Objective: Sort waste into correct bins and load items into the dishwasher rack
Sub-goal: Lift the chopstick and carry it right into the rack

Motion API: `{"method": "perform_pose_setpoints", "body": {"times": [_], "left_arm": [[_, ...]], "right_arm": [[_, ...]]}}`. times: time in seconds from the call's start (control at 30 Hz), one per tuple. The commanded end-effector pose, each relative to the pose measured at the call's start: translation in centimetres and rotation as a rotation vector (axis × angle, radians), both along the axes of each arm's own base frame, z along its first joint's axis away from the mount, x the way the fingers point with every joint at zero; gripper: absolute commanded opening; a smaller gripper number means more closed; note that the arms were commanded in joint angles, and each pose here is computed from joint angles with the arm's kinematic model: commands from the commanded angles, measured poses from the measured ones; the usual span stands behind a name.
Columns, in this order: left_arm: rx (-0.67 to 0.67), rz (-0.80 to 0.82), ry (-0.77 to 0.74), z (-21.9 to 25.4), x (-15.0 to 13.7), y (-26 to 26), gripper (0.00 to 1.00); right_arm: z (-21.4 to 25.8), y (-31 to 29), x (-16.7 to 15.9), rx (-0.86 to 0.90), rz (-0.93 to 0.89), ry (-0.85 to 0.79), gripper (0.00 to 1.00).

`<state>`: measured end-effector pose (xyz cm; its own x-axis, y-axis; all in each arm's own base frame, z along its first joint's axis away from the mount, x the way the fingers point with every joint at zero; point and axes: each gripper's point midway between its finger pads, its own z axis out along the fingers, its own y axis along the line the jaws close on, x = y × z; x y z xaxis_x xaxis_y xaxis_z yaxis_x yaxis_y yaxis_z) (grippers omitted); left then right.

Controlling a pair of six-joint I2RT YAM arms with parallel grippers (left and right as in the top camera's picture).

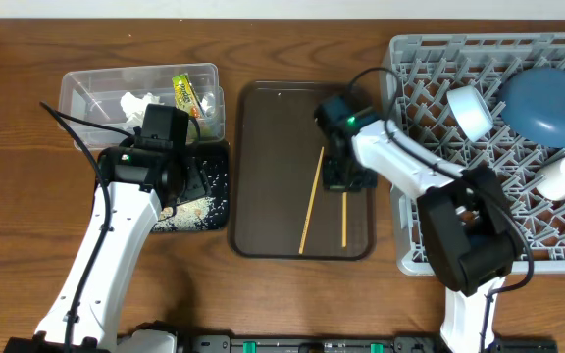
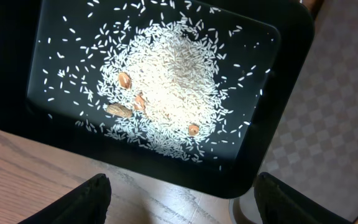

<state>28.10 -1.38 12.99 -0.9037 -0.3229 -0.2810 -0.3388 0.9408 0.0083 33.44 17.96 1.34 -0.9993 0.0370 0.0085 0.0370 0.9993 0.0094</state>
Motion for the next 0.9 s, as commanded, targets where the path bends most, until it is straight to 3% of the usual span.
{"method": "perform_pose_setpoints", "body": {"times": [0.0, 0.2, 0.37, 0.87], "left_arm": [[0.003, 0.012, -0.005, 0.2, 0.0, 0.2, 0.77], [0.003, 0.012, -0.005, 0.2, 0.0, 0.2, 0.77], [0.003, 0.012, -0.005, 0.2, 0.0, 0.2, 0.77], [0.003, 0.013, -0.006, 0.2, 0.0, 0.2, 0.77]], "right_arm": [[5.0, 0.0, 2.8, 0.062, 0.099, -0.125, 0.01], [11.9, -2.6, 4.1, 0.089, 0.189, -0.289, 0.01], [14.7, -6.7, 3.9, 0.072, 0.162, -0.323, 0.01], [10.0, -12.4, 3.2, 0.019, 0.083, -0.137, 0.01]]}}
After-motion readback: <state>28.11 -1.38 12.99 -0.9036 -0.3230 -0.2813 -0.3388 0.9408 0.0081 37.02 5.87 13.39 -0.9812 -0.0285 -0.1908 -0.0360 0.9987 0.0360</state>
